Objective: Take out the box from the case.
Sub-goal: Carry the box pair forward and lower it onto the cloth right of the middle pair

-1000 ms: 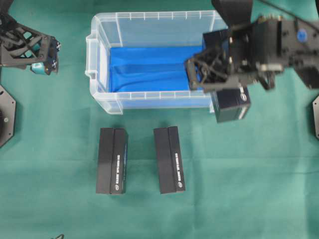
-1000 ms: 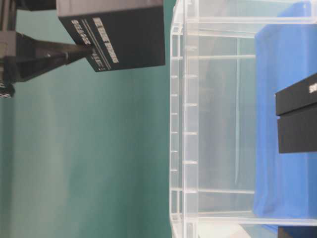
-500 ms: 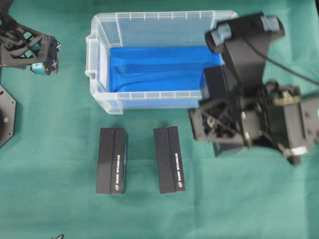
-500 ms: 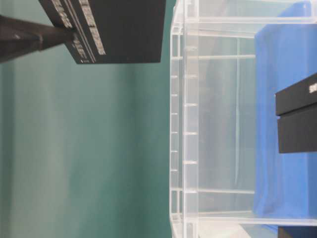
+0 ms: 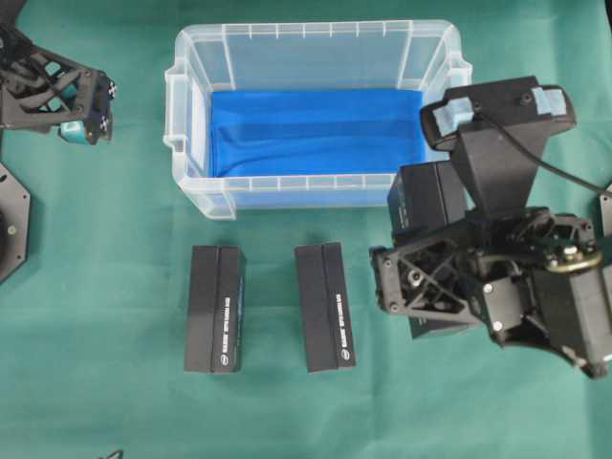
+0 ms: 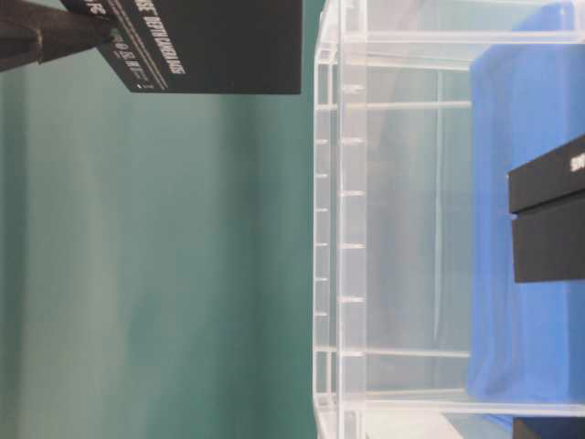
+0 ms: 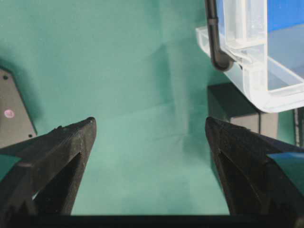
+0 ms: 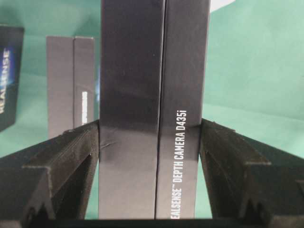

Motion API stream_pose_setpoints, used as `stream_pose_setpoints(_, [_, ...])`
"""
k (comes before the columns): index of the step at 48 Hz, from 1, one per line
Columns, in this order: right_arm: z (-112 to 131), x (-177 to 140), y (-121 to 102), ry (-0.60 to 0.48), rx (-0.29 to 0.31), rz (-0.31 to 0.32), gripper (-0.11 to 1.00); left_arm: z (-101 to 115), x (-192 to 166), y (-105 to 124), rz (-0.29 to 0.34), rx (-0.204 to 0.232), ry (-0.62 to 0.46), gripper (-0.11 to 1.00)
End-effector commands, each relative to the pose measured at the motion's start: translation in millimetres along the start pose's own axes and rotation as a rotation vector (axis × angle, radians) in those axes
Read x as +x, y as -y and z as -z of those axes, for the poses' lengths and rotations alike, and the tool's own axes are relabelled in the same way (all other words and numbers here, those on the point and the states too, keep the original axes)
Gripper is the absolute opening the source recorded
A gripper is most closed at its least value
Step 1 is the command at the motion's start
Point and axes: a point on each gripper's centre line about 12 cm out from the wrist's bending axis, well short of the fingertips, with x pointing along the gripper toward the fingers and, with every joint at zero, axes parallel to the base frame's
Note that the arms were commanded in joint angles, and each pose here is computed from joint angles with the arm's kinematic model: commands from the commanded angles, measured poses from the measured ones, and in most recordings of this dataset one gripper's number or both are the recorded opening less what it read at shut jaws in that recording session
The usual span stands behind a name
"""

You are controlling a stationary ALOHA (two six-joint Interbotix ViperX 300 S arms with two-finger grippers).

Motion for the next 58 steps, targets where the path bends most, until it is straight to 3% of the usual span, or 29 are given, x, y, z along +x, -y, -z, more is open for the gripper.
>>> stream_pose_setpoints(1, [-3.7, -11.7, -0.4, -0.001, 0.009, -0.034, 0.66, -0.1, -7.5, 1.7, 0.027, 0.004, 0.012, 0.95])
stream_pose_setpoints(13, [6.8, 7.1, -4.7, -0.009, -0.008, -0.01, 0.66, 2.6, -7.2, 2.6, 0.027, 0.011, 0.008, 0.95])
stream_pose_setpoints(22, [30.2, 44.9, -3.8, -0.038, -0.056, 0.045, 0.66, 3.3, -7.2, 2.9, 0.028, 0.014, 0.007, 0.95])
stream_pose_setpoints(27, [37.5, 63.0, -3.0, -0.045, -0.059, 0.046, 0.66, 3.6, -7.2, 3.0, 0.028, 0.015, 0.007, 0.95])
stream_pose_setpoints(33, [45.1, 86.8, 2.8, -0.051, -0.031, 0.049, 0.66, 4.2, -7.2, 3.3, 0.028, 0.015, 0.006, 0.95])
stream_pose_setpoints(43, [57.9, 114.8, 5.9, -0.099, 0.016, -0.006, 0.66, 4.4, -6.8, 3.0, 0.027, 0.008, 0.006, 0.95])
stream_pose_setpoints(58, [70.2, 141.1, 19.2, -0.156, 0.092, 0.008, 0.66, 5.2, -7.9, 0.7, 0.031, 0.011, 0.007, 0.95])
